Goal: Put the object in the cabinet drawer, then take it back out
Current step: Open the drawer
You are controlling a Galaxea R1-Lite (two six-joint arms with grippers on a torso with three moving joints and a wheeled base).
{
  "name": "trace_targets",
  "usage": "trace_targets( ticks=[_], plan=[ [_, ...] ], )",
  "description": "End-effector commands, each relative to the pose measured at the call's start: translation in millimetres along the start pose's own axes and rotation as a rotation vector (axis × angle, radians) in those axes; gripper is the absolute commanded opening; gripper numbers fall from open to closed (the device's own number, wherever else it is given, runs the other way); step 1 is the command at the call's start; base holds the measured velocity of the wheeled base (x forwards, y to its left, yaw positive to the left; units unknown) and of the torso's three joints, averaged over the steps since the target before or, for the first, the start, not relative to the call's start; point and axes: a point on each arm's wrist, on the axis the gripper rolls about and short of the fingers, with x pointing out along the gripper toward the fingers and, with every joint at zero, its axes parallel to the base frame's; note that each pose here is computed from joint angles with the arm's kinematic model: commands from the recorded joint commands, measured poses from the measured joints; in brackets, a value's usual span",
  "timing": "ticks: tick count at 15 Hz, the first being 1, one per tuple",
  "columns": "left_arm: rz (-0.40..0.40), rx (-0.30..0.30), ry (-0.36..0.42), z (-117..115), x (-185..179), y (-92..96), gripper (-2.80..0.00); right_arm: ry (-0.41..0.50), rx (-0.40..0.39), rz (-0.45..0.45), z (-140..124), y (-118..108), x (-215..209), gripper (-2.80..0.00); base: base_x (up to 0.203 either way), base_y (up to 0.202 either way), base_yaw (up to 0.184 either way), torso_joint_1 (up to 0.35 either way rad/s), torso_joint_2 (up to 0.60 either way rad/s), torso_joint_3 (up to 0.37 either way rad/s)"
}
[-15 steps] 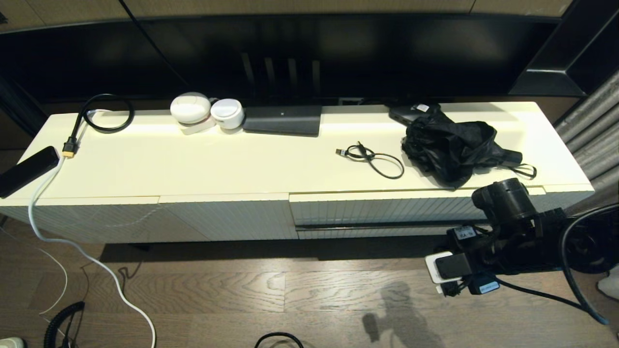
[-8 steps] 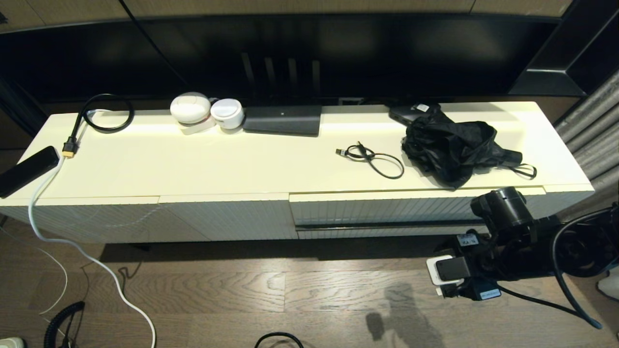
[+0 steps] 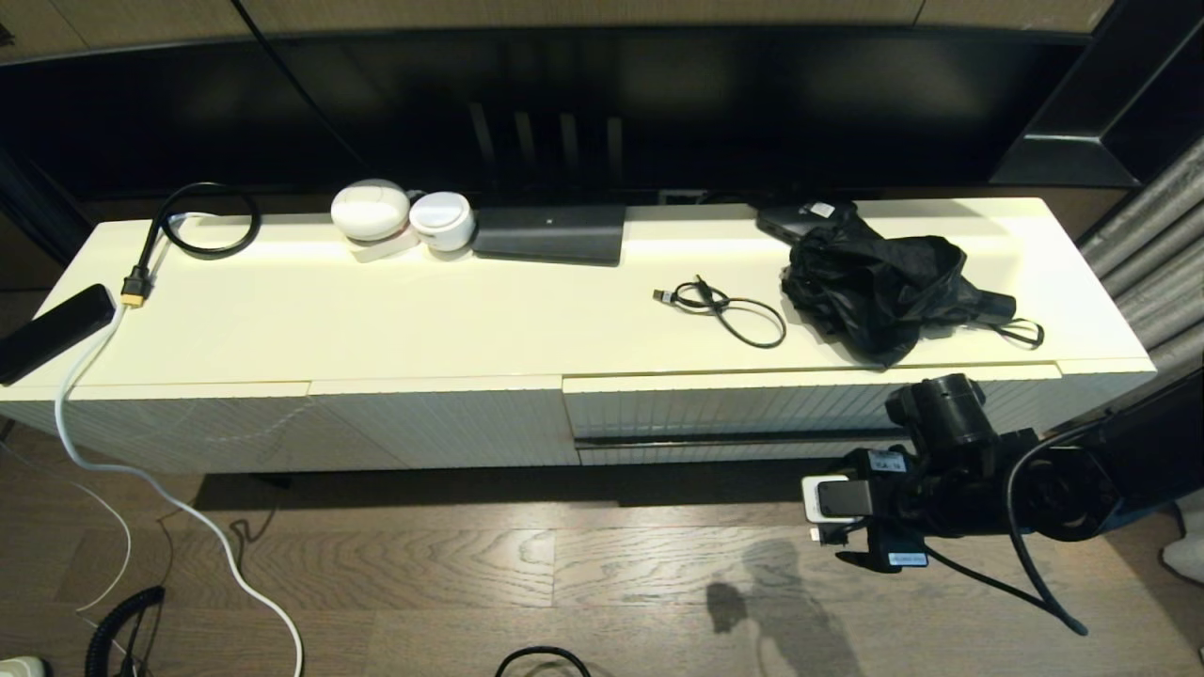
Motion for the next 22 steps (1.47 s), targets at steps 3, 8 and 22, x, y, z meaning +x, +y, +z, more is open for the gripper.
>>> trace_targets(
  ticks=[3,8,22],
  plan=[
    [0.002,-0.001,0.0,0,0,0.0,-2.8,-0.005,-0.011,0.01,-3,5,18,0.0,0.0,0.0,0.0,0.0,0.0,0.0],
    [0.001,-0.001,0.0,0,0,0.0,-2.8,-0.025,-0.014,-0.04,-5,3,40,0.0,0.0,0.0,0.0,0.0,0.0,0.0],
    [0.0,-0.001,0.001,0,0,0.0,-2.8,-0.043,-0.031,-0.149,-9,-23,67,0.0,0.0,0.0,0.0,0.0,0.0,0.0]
  ],
)
